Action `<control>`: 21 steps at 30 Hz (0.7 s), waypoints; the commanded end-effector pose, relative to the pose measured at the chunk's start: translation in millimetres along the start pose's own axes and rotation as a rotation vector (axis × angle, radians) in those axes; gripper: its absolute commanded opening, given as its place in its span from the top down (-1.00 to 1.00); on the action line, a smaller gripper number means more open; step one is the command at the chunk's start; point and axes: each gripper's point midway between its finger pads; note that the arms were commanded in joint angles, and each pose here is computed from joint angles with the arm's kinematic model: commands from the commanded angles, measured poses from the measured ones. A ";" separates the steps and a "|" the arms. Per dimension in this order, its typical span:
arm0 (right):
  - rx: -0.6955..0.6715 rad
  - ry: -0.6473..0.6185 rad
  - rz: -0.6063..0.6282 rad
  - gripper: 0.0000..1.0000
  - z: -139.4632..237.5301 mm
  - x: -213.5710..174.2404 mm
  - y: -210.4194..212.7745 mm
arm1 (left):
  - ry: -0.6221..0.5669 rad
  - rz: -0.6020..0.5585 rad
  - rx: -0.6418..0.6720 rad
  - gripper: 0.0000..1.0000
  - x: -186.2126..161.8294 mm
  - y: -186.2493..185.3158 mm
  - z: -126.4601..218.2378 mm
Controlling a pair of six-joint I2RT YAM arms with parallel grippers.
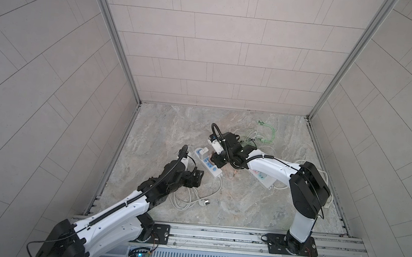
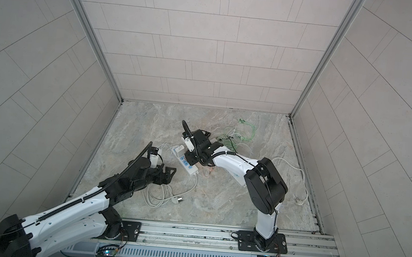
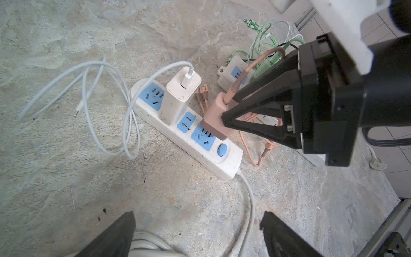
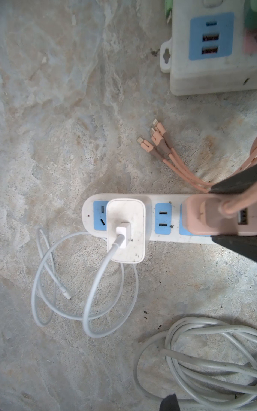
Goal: Insert the plug
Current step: 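Press the pink charger down into the blue socket with the right gripper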
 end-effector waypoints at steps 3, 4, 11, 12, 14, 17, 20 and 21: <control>0.019 -0.024 0.012 1.00 -1.5 8.8 6.5 | -0.002 -0.013 0.018 -0.90 -1.7 4.4 0.7; 0.020 -0.024 0.012 1.00 -2.0 8.7 6.7 | -0.003 -0.014 0.016 -0.90 -1.5 4.1 0.7; -0.004 -0.011 0.017 1.00 -4.7 3.9 1.4 | -0.001 -0.013 0.014 -0.90 -1.4 3.5 0.5; -0.010 -0.004 0.017 1.00 -5.0 1.7 0.0 | 0.000 -0.013 0.013 -0.90 -1.6 3.3 0.3; -0.021 0.010 0.022 1.00 -5.2 -3.6 -2.5 | -0.003 -0.012 0.014 -0.90 -1.0 3.6 0.8; -0.040 0.019 0.018 1.00 -4.7 -11.1 -7.7 | -0.008 -0.012 0.016 -0.91 -0.4 4.0 0.8; -0.039 0.022 0.014 1.00 -5.4 -16.5 -7.8 | -0.007 -0.011 0.015 -0.90 0.0 3.7 -0.1; -0.047 0.025 0.015 1.00 -6.6 -17.9 -8.6 | -0.006 -0.011 0.013 -0.90 -0.1 3.3 -0.4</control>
Point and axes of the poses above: each gripper's point midway between its finger pads, its own z axis back along the fingers, its own y axis along the line the jaws close on, x = y × z, and after that the axes turned 13 degrees about -z, right-handed
